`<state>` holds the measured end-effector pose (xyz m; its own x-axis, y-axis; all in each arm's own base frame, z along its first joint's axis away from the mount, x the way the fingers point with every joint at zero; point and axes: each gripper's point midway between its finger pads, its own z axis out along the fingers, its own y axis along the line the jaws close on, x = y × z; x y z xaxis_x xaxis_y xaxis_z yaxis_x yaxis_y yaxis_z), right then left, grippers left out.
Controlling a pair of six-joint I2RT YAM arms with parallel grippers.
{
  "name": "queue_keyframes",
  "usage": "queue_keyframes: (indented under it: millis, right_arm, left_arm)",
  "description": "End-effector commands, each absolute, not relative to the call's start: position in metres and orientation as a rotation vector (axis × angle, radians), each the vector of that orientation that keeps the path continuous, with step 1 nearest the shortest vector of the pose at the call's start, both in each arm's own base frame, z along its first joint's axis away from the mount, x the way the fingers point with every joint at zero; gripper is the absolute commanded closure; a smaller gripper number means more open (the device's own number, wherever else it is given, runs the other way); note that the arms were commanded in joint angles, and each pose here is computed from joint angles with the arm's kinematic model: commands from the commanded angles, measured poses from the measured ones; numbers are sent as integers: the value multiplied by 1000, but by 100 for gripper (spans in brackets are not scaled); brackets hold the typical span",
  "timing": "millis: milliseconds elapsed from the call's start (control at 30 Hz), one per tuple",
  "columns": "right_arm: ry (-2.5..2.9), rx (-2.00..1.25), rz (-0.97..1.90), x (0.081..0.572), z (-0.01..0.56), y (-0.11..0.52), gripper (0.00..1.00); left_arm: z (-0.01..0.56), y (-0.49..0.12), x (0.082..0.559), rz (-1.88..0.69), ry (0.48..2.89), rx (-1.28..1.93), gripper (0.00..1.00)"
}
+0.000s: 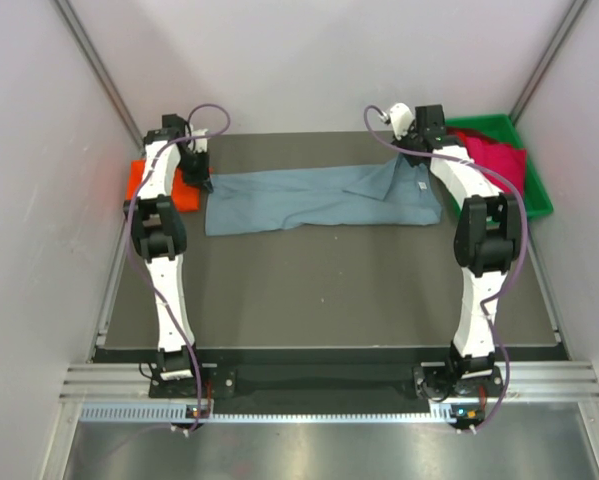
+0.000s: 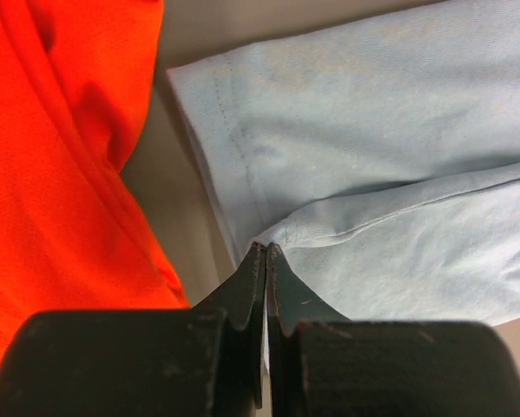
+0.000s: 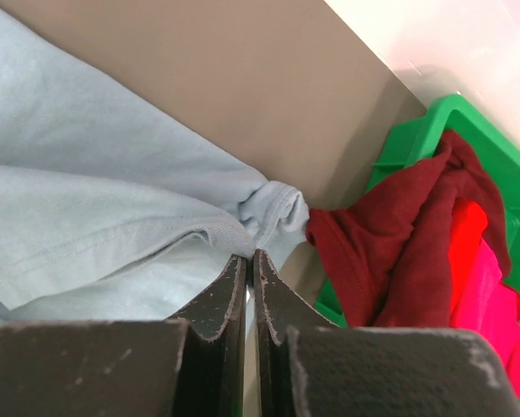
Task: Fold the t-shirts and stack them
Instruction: Fold the tshirt
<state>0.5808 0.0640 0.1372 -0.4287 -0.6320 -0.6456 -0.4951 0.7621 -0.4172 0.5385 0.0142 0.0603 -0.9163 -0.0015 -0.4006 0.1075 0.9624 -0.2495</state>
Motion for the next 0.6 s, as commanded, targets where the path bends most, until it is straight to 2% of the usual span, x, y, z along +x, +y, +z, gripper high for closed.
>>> queue_keyframes:
  millis: [0, 367, 567]
  right_arm:
    - [2036, -809, -265, 599, 160, 61, 100]
    - [2034, -788, -367, 597, 170, 43, 100]
    - [2073, -822, -373, 595, 146, 43, 100]
  left_arm:
    - [78, 19, 551, -321, 2639, 106, 100]
    - [76, 24, 560, -292, 2621, 95, 100]
    - [75, 30, 567, -245, 2609, 75, 100]
